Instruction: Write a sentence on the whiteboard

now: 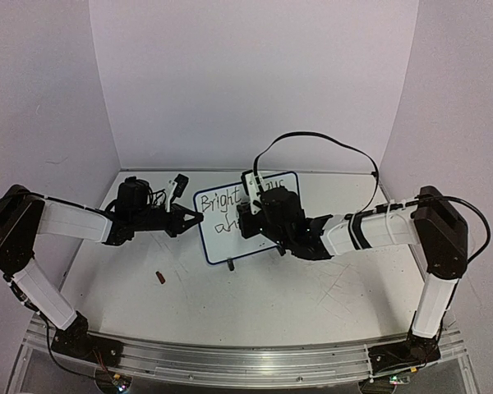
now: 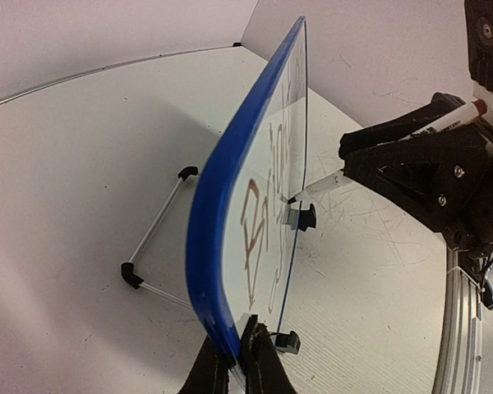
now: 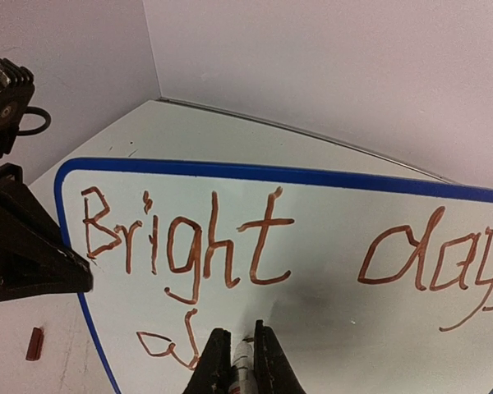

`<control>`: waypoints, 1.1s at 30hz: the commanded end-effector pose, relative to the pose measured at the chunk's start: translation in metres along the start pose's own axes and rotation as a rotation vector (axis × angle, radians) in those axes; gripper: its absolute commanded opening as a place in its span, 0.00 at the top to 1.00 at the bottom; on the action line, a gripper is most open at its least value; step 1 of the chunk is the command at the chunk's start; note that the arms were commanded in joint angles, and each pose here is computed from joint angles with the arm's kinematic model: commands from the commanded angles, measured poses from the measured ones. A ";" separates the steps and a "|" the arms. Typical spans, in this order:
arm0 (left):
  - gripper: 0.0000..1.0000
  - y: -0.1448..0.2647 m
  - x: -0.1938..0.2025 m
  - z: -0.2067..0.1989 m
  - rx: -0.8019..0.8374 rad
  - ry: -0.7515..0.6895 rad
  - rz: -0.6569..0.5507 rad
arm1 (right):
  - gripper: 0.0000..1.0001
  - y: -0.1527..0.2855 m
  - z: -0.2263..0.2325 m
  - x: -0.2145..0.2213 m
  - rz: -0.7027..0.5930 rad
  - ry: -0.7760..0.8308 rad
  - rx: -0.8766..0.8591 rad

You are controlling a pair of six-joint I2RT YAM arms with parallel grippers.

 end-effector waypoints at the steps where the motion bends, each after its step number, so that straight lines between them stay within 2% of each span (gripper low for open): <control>1: 1.00 -0.001 0.002 0.017 -0.137 -0.058 0.033 | 1.00 -0.006 0.000 0.003 0.012 -0.022 -0.004; 22: 1.00 -0.001 0.003 0.016 -0.139 -0.057 0.034 | 1.00 -0.002 -0.008 0.028 0.090 -0.024 0.040; 33: 1.00 -0.001 0.004 0.017 -0.139 -0.057 0.037 | 1.00 0.006 -0.014 0.010 0.032 0.001 0.132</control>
Point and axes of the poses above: each gripper's point midway between its finger pads, its own y axis back along the fingers, its own z axis along the line the jaws close on, x = y × z, the point moved 10 cm from there along y, back along the fingers, and after that the axes turned 2 degrees about -y, right-handed, at the moved point
